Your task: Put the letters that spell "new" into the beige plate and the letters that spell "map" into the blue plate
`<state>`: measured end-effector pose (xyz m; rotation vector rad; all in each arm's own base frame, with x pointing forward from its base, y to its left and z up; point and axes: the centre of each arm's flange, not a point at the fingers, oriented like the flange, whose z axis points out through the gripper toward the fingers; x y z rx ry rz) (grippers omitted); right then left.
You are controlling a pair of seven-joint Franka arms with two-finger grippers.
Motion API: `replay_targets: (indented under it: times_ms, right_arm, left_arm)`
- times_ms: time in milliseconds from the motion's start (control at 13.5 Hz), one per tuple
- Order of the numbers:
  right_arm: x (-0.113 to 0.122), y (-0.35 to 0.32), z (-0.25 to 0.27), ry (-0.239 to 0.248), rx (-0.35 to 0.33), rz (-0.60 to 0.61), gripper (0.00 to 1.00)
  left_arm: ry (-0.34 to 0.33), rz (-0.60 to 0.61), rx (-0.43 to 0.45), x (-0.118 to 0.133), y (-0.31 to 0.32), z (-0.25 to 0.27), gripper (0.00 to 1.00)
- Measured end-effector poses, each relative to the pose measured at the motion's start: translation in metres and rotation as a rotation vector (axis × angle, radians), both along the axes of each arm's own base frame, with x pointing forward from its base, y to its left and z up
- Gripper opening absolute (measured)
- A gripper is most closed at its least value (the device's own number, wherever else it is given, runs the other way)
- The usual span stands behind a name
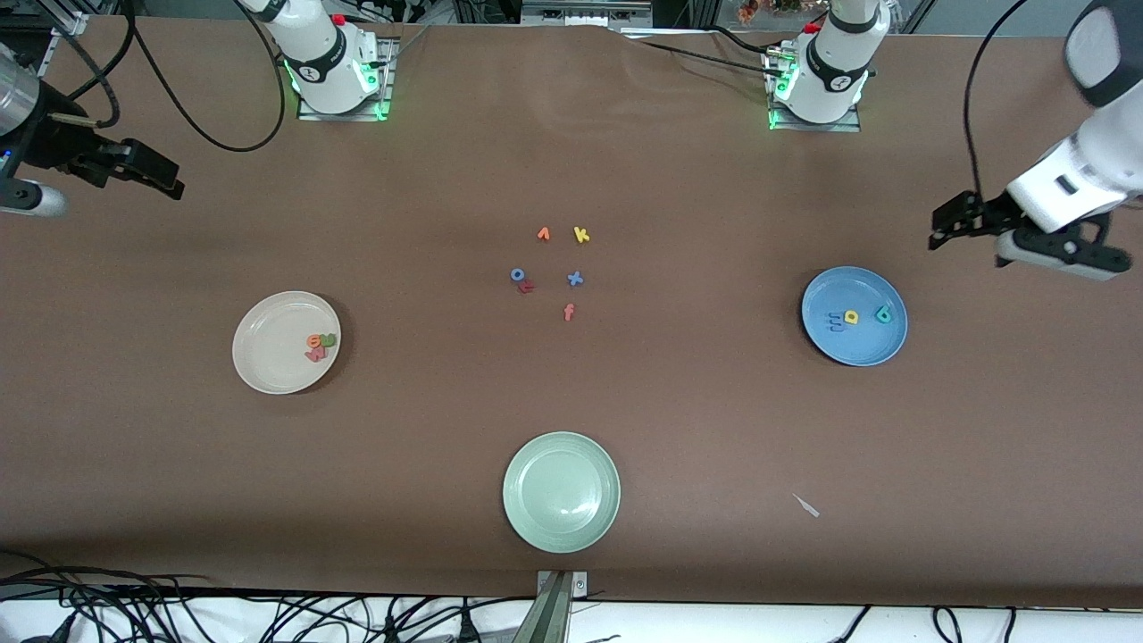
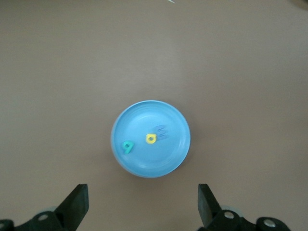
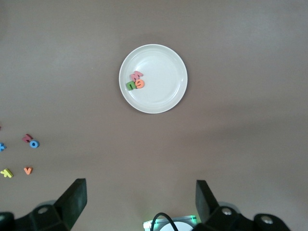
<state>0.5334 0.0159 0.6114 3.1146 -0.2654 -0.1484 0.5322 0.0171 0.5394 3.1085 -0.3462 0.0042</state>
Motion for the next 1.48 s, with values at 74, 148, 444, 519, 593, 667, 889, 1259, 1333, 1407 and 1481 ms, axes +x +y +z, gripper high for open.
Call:
replay_targets:
  times_ms: [74,148,444,519,593,667,889,1259,1333,1407,1481]
  right_arm:
    - [0.001,-0.004,-0.002,0.005,0.001,-0.007,1.00]
    - [0.002,-0.004,-0.004,0.009,0.001,-0.007,1.00]
    - [0.006,0.001,-0.011,0.023,0.001,0.001,1.00]
    - [0.006,0.001,-0.013,0.025,0.001,0.001,1.00]
    - [0.006,0.002,-0.013,0.026,0.001,0.002,1.00]
    - [0.006,0.002,-0.013,0.026,0.001,0.004,1.00]
    - [0.009,0.004,-0.011,0.001,0.002,0.006,1.00]
    - [0.014,0.006,-0.007,-0.045,0.003,0.010,1.00]
    - [0.014,0.006,-0.007,-0.045,0.003,0.010,1.00]
    - [0.014,0.006,-0.007,-0.045,0.003,0.010,1.00]
    - [0.014,0.006,-0.007,-0.045,0.003,0.011,1.00]
  left_arm:
    - [0.019,0.010,0.011,-0.002,-0.003,0.022,1.00]
    - [0.038,0.018,0.020,-0.006,-0.005,0.042,1.00]
    - [0.054,0.050,0.055,-0.017,0.001,0.098,1.00]
    - [0.049,0.066,0.056,-0.018,0.001,0.103,1.00]
    - [0.047,0.093,0.056,-0.018,0.000,0.105,1.00]
    - [0.048,0.119,0.057,-0.017,-0.003,0.104,1.00]
    - [0.053,0.163,0.058,-0.009,-0.020,0.098,1.00]
    - [0.011,0.157,0.047,0.016,-0.028,0.098,1.00]
    - [0.004,0.158,0.046,0.019,-0.027,0.096,1.00]
    - [0.002,0.159,0.045,0.021,-0.026,0.094,1.00]
    - [0.004,0.160,0.045,0.022,-0.026,0.091,1.00]
